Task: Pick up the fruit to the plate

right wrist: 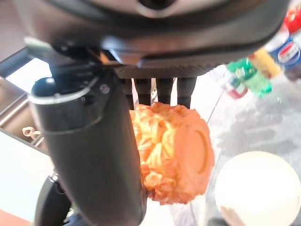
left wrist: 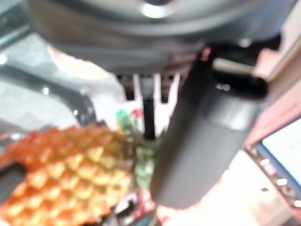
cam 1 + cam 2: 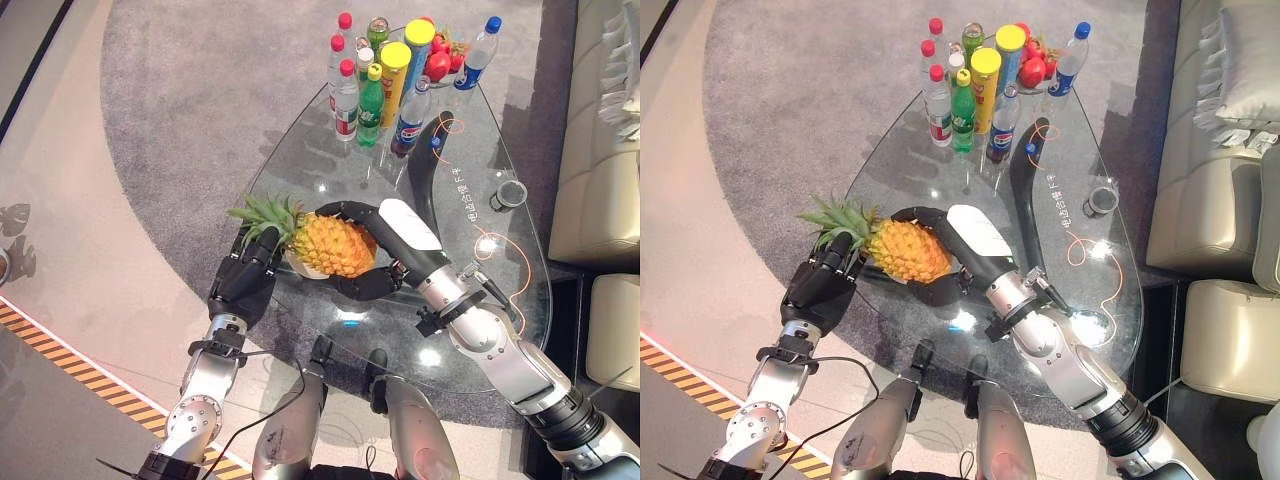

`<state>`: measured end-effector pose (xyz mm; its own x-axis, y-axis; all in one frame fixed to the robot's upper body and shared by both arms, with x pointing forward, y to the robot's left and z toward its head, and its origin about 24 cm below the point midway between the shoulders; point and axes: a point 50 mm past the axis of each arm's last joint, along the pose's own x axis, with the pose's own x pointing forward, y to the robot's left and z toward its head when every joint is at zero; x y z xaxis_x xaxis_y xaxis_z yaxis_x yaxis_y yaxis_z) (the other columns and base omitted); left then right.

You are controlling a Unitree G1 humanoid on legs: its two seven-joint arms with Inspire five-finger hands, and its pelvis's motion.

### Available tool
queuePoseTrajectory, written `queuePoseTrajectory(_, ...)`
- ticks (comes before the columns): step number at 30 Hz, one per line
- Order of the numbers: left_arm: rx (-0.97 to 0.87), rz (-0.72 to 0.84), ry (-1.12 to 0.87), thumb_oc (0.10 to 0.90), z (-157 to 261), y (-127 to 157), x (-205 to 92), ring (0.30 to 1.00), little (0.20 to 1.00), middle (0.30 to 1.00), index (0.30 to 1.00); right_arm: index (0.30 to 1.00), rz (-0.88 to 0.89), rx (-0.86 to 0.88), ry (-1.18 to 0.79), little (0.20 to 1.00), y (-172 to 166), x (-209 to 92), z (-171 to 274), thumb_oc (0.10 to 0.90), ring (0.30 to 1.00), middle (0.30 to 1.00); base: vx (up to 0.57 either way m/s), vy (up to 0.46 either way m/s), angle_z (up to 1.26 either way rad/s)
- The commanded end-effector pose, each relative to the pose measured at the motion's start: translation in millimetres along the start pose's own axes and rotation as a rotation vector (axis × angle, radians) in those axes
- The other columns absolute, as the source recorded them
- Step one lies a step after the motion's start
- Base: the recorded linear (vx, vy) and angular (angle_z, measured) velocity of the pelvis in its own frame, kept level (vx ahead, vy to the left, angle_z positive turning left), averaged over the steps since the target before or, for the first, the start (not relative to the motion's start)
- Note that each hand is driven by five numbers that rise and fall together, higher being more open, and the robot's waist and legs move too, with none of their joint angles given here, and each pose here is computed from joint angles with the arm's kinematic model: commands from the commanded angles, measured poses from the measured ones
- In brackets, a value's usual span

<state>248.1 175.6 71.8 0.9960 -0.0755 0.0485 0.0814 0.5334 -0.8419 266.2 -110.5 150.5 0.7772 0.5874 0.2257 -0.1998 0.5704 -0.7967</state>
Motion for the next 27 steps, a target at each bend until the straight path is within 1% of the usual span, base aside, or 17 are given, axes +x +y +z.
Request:
queuePoseTrajectory(1, 0.089, -0.222, -0.023, 0.8, -1.1, -58.3, 3.3, 0.9, 0.9, 0.9, 0.9, 0.3, 0.271, 0.243, -0.589, 0.2, 23.8, 5.1, 106.9, 0.1, 0.3, 0.3, 0.0, 0.0, 0.0)
queuePoseTrajectory(5, 0.154, -0.157, 0.016, 0.8, -8.1, -51.6, 5.8, 0.9, 0.9, 0.9, 0.9, 0.3, 0.346, 0.286, -0.595, 0.2, 33.5, 7.0, 109.3, 0.1, 0.3, 0.3, 0.02, -0.01, 0.02)
queuePoseTrajectory(10, 0.186, -0.11, 0.051, 0.8, -14.6, -46.5, 6.6, 0.9, 0.9, 0.9, 0.9, 0.3, 0.359, 0.291, -0.598, 0.2, 37.6, 9.7, 110.3, 0.1, 0.3, 0.3, 0.01, -0.003, 0.01)
queuePoseTrajectory(12, 0.192, -0.088, 0.061, 0.682, -16.3, -42.9, 6.1, 0.799, 0.782, 0.799, 0.799, 0.3, 0.352, 0.295, -0.591, 0.2, 38.0, 10.7, 109.7, 0.1, 0.3, 0.3, 0.02, -0.01, 0.08)
queuePoseTrajectory(13, 0.192, -0.081, 0.065, 0.333, -16.6, -42.3, 6.0, 0.5, 0.433, 0.5, 0.5, 0.3, 0.349, 0.296, -0.59, 0.2, 37.9, 11.1, 109.3, 0.1, 0.3, 0.3, 0.02, -0.01, 0.13)
queuePoseTrajectory(14, 0.194, -0.072, 0.066, 0.1, -16.9, -40.8, 5.7, 0.3, 0.2, 0.3, 0.3, 0.3, 0.346, 0.297, -0.588, 0.2, 38.2, 11.1, 108.9, 0.1, 0.3, 0.3, 0.02, -0.009, 0.09)
queuePoseTrajectory(27, 0.104, -0.112, 0.147, 0.1, -33.5, -42.4, 3.3, 0.3, 0.2, 0.3, 0.3, 0.3, 0.318, 0.326, -0.574, 0.2, 44.5, 12.2, 104.7, 0.1, 0.3, 0.3, 0.0, 0.0, 0.0)
